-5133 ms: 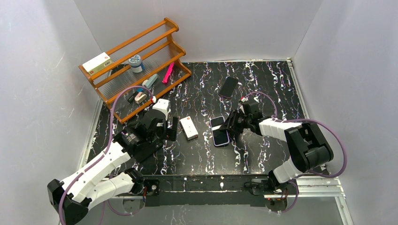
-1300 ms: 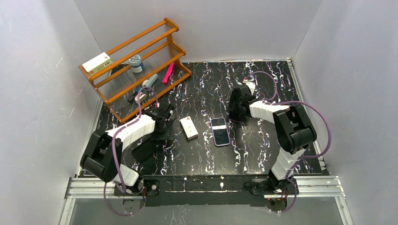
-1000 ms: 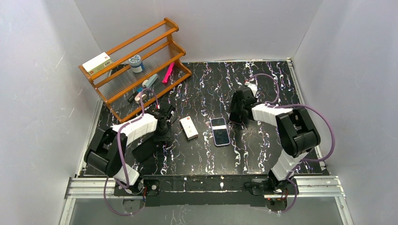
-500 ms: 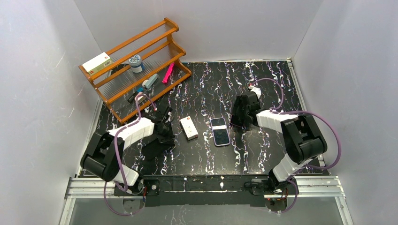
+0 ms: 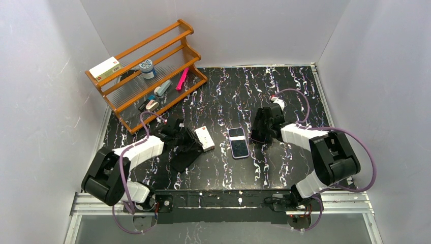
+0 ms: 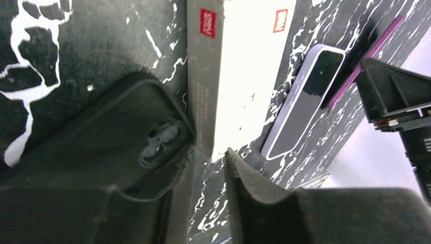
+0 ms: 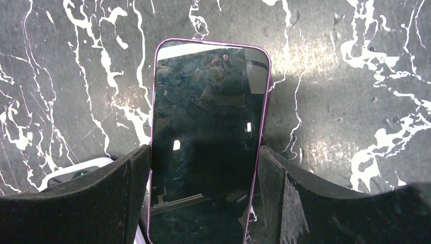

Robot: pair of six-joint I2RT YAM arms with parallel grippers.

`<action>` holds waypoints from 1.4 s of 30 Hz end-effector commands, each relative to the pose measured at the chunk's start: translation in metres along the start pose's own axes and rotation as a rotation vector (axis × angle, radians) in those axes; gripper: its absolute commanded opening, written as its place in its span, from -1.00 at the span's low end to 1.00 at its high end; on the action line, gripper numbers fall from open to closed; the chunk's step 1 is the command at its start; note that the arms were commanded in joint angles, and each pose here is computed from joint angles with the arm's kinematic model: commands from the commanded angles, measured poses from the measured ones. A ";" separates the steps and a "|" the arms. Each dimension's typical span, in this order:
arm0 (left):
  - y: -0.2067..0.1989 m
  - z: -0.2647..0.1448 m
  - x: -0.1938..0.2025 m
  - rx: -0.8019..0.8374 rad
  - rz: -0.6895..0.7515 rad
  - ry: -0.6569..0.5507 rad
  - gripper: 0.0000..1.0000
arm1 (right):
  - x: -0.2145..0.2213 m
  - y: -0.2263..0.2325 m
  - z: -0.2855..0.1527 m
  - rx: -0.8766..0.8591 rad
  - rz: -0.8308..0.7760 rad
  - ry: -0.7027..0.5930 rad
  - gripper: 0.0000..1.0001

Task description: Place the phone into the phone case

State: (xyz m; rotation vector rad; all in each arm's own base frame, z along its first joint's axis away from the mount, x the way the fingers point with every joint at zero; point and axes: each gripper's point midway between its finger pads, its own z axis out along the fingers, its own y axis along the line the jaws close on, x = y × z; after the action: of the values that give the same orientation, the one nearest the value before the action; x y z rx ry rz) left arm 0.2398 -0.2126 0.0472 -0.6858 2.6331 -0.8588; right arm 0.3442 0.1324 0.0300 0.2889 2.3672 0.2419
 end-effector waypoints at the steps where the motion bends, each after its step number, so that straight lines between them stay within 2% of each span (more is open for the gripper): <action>1: -0.015 -0.016 -0.019 -0.018 0.061 -0.077 -0.28 | 0.036 -0.018 -0.012 0.045 -0.015 0.124 0.12; 3: -0.006 -0.025 -0.027 -0.098 0.123 -0.107 -0.01 | 0.036 -0.016 -0.015 0.029 -0.016 0.129 0.12; 5: 0.001 -0.037 -0.036 -0.156 0.172 -0.153 0.11 | 0.036 -0.013 -0.019 0.016 -0.013 0.135 0.12; 9: 0.018 -0.058 -0.059 -0.277 0.271 -0.249 0.16 | 0.036 -0.009 -0.028 -0.016 -0.009 0.145 0.10; 12: 0.035 -0.069 -0.067 -0.377 0.342 -0.256 0.18 | 0.038 -0.005 -0.034 -0.042 -0.005 0.154 0.04; 15: 0.051 -0.068 -0.064 -0.425 0.382 -0.226 0.22 | 0.042 -0.005 -0.040 -0.049 -0.009 0.173 0.03; 20: 0.074 -0.046 -0.046 -0.458 0.391 -0.080 0.22 | 0.054 -0.001 -0.052 -0.081 -0.018 0.222 0.00; 26: 0.091 -0.029 -0.032 -0.476 0.399 0.009 0.22 | 0.056 0.001 -0.066 -0.090 -0.026 0.244 -0.03; 31: 0.098 -0.027 -0.012 -0.450 0.370 0.087 0.10 | 0.053 0.012 -0.083 -0.135 -0.028 0.258 -0.06; 35: 0.090 -0.025 0.009 -0.365 0.302 0.151 -0.24 | 0.049 0.031 -0.102 -0.223 -0.005 0.252 -0.08; 38: 0.085 -0.027 0.017 -0.325 0.256 0.159 -0.39 | 0.043 0.049 -0.116 -0.297 0.020 0.234 -0.10; 42: 0.065 -0.027 0.028 -0.215 0.188 0.182 -0.45 | 0.037 0.077 -0.135 -0.397 0.049 0.205 -0.13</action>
State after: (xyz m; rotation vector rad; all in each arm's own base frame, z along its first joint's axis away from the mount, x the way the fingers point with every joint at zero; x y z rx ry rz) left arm 0.2025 -0.1500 0.0203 -0.3289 2.8863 -0.4322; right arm 0.2290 0.1713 0.0772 0.1391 2.5657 0.5865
